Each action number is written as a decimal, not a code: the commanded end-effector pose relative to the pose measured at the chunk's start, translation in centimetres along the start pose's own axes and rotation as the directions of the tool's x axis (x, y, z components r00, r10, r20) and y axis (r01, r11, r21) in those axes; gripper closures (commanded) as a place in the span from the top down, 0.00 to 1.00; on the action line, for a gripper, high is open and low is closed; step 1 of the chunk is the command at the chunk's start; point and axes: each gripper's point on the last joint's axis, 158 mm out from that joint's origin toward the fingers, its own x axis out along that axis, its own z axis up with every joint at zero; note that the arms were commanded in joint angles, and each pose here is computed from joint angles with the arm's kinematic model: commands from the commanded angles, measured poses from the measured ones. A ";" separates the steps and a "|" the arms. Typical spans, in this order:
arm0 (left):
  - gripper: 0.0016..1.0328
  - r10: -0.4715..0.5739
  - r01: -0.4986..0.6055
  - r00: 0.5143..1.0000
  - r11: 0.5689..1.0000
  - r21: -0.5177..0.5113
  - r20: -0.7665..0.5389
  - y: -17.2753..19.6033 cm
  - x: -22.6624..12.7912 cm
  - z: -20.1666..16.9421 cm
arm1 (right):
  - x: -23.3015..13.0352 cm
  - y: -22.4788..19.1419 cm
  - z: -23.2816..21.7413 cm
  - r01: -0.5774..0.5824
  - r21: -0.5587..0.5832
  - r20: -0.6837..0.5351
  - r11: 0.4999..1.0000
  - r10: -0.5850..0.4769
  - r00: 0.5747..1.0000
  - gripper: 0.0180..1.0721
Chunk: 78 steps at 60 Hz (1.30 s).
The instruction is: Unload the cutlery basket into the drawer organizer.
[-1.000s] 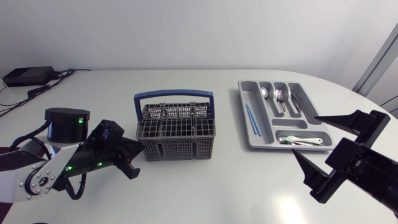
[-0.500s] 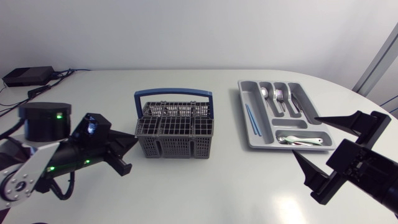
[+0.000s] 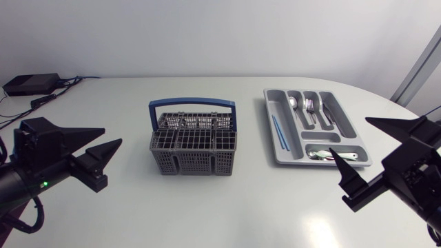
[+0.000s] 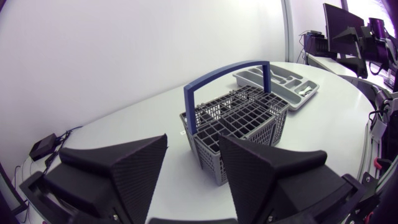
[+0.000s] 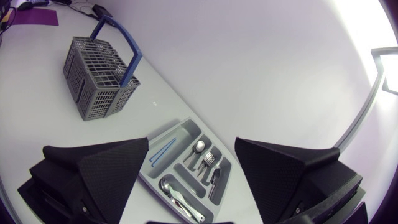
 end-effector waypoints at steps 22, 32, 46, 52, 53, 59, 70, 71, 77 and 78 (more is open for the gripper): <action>0.95 0.055 -0.053 0.998 0.998 -0.040 0.037 0.8 -0.6 -1.8 | -1.6 -0.8 -3.9 0.168 0.216 -0.017 0.962 -0.168 0.986 0.95; 0.95 0.077 -0.073 0.995 0.996 -0.058 0.059 1.0 -1.1 -1.6 | -1.9 -0.9 -4.5 0.186 0.262 -0.023 0.947 -0.187 0.982 0.95; 0.95 0.164 -0.154 0.983 0.982 -0.111 0.083 1.9 -2.3 -2.4 | -1.4 -1.0 -5.4 0.200 0.376 -0.025 0.905 -0.206 0.978 0.95; 0.95 0.201 -0.187 0.975 0.973 -0.135 0.094 2.3 -2.7 -2.7 | -1.2 -1.0 -5.7 0.205 0.421 -0.025 0.883 -0.215 0.976 0.95; 0.95 0.207 -0.192 0.974 0.971 -0.140 0.095 2.4 -2.8 -2.8 | -1.2 -1.0 -5.8 0.206 0.429 -0.025 0.879 -0.216 0.976 0.95; 0.95 0.244 -0.225 0.964 0.960 -0.165 0.106 2.8 -3.2 -3.1 | -1.0 -1.1 -6.2 0.210 0.474 -0.026 0.855 -0.225 0.974 0.95; 0.95 0.309 -0.278 0.943 0.936 -0.213 0.126 3.6 -3.9 -3.8 | -0.7 -1.2 -7.0 0.215 0.552 -0.027 0.806 -0.241 0.970 0.95; 0.95 0.314 -0.283 0.941 0.934 -0.217 0.128 3.6 -4.0 -3.8 | -0.7 -1.2 -7.0 0.216 0.558 -0.027 0.801 -0.242 0.970 0.95; 0.95 0.350 -0.310 0.926 0.918 -0.245 0.139 4.1 -4.4 -4.2 | -0.6 -1.2 -7.5 0.217 0.599 -0.028 0.771 -0.251 0.968 0.95; 0.95 0.355 -0.314 0.924 0.916 -0.250 0.140 4.1 -4.4 -4.3 | -0.6 -1.2 -7.5 0.217 0.605 -0.028 0.766 -0.252 0.967 0.95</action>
